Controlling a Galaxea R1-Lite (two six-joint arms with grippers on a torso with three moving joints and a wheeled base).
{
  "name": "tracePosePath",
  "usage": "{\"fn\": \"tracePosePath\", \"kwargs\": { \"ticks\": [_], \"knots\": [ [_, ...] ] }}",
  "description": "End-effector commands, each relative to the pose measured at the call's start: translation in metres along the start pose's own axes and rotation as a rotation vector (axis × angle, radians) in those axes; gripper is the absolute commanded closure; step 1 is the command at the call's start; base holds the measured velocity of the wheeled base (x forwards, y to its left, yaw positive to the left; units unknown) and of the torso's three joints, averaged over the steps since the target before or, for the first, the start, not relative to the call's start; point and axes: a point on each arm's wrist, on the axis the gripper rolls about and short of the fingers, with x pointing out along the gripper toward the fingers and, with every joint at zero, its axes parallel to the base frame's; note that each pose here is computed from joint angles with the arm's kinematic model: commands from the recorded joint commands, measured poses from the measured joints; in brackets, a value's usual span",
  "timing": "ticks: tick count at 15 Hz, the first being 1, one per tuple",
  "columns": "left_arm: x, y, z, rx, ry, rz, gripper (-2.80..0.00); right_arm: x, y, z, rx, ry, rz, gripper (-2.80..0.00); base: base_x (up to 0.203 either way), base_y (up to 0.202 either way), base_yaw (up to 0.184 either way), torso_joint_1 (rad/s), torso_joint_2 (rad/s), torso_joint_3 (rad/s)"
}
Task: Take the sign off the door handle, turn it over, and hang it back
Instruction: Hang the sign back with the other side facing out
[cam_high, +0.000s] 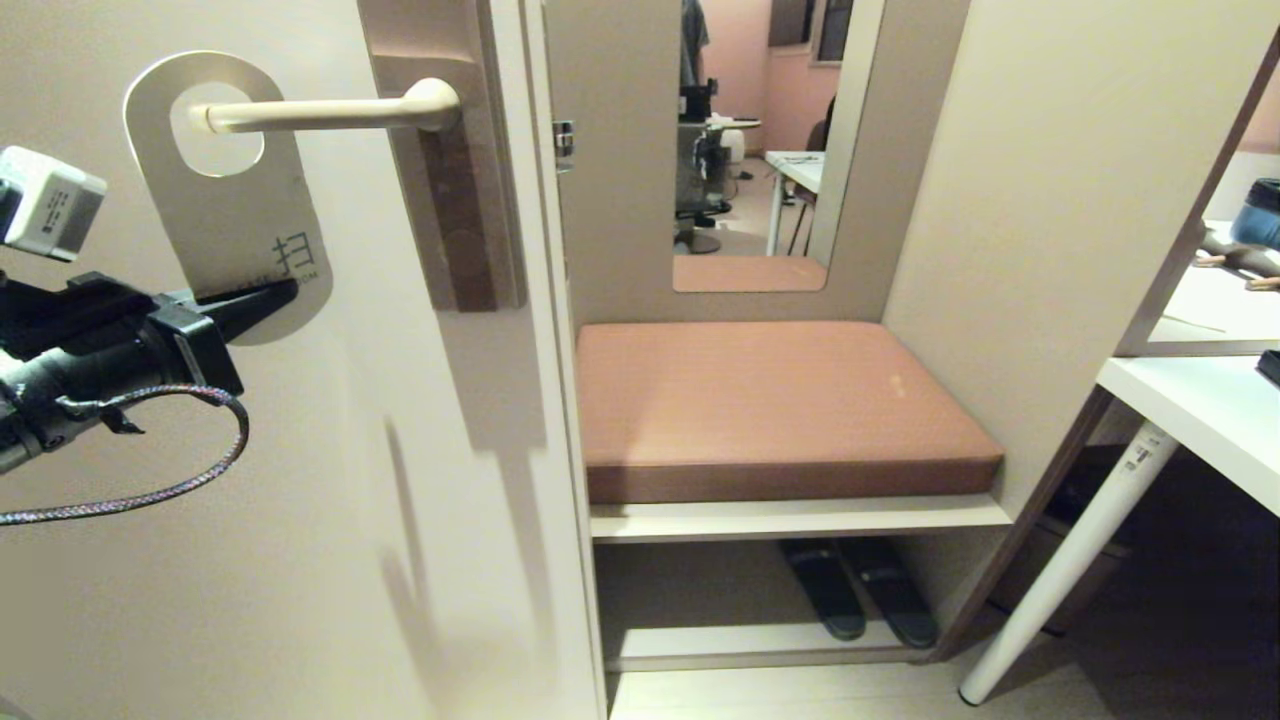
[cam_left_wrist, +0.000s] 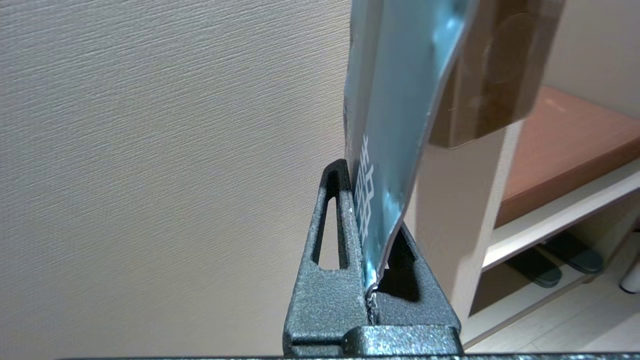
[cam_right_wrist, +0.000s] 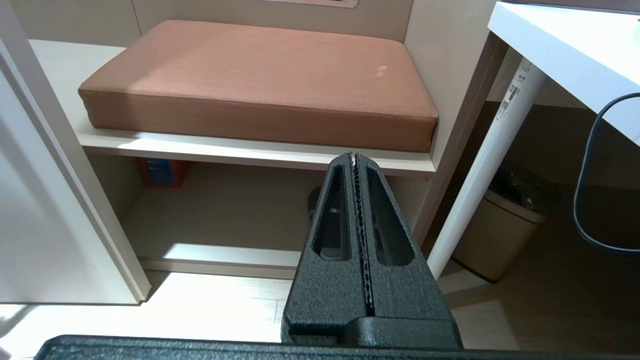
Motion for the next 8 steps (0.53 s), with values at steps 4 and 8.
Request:
{"fn": "tracePosePath", "kwargs": {
  "ticks": [4, 8],
  "knots": [
    [0.005, -0.016, 0.004, 0.002, -0.013, -0.034, 0.0, 0.0, 0.0, 0.0, -0.001, 0.001, 0.001, 0.0, 0.0, 0.0, 0.0, 0.0, 0.0, 0.0],
    [0.01, -0.032, 0.007, 0.002, -0.019, -0.057, 0.0, 0.0, 0.0, 0.0, -0.001, 0.001, 0.001, 0.0, 0.0, 0.0, 0.0, 0.0, 0.0, 0.0]
  ]
}}
